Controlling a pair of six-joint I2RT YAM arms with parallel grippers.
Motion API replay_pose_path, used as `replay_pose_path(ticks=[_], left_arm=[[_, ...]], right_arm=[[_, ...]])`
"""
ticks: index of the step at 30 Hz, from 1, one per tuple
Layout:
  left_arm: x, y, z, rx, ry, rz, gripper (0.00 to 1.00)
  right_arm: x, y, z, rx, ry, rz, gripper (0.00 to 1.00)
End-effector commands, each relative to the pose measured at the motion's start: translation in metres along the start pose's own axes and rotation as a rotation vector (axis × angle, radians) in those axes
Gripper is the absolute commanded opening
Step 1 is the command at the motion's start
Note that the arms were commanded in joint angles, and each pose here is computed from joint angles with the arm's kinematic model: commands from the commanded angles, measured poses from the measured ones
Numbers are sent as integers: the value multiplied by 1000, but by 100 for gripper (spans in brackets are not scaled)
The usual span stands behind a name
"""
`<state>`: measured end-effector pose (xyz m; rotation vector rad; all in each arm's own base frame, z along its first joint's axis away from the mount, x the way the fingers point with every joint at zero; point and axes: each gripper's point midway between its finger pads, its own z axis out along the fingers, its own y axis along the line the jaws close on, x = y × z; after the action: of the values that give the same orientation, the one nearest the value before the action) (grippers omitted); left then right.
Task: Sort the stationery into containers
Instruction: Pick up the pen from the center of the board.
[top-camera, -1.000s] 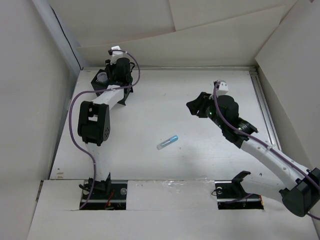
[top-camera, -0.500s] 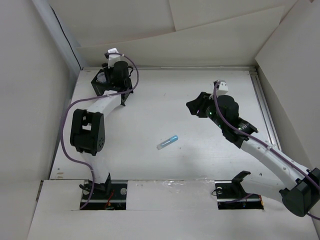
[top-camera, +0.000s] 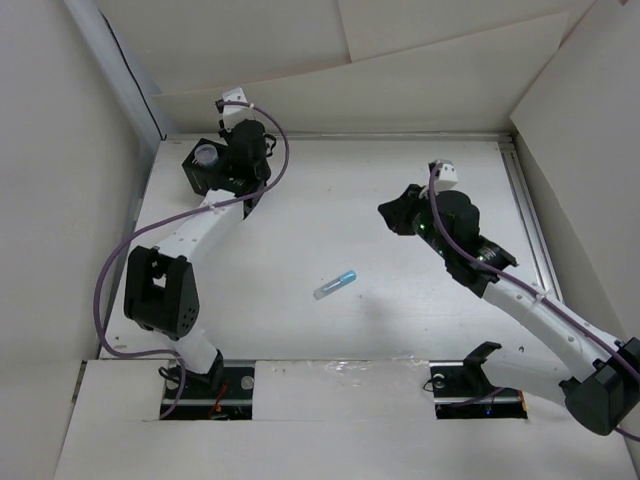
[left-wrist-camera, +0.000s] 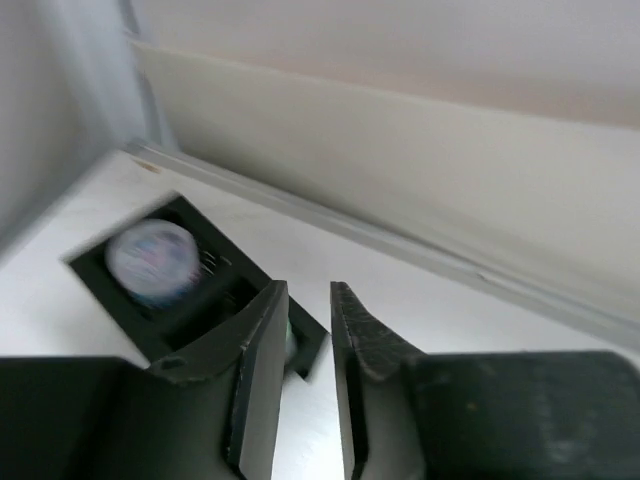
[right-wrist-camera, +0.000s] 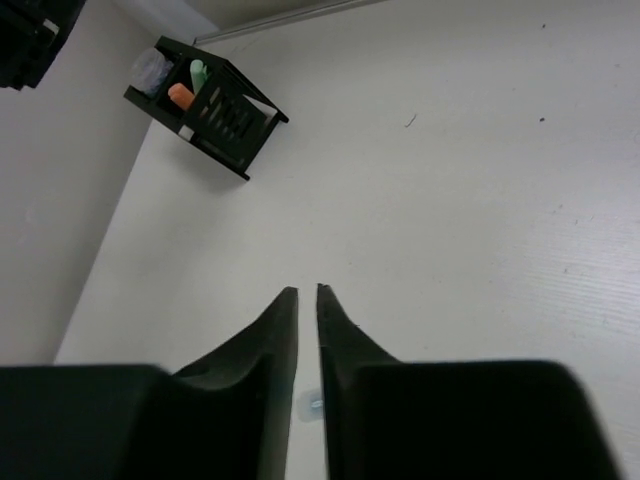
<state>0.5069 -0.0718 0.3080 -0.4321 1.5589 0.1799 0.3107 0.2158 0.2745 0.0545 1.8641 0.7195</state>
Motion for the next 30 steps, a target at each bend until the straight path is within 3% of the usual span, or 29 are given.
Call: replay_pose_path(ticks=[1, 3, 5, 6, 9, 10, 14, 17, 30], left_arm=[[3, -37, -34, 257, 117, -178, 20], [42, -57, -61, 424, 221, -204, 18], [64, -88, -108, 659, 298, -200, 18], [94, -88, -127, 692, 354, -159, 18], [139, -108, -192, 863, 445, -4, 28], [146, -113, -208, 915, 465, 37, 33], [189, -120, -267, 1026, 583, 215, 45], [215, -117, -294, 1065, 650, 288, 50], [293, -91, -351, 1107, 825, 539, 53]], right_arm=[[-19, 7, -4, -22, -79, 10, 17], [-24, 3, -8, -2, -108, 13, 1], [-31, -2, -12, 32, -137, 27, 0], [-26, -5, -11, 37, -128, 25, 0], [-36, -8, -17, 53, -164, 50, 16], [-36, -8, -17, 53, -164, 50, 27], [-35, -11, -17, 66, -161, 49, 55], [-35, -11, -17, 66, -161, 49, 64], [-40, -20, -19, 87, -181, 64, 68]])
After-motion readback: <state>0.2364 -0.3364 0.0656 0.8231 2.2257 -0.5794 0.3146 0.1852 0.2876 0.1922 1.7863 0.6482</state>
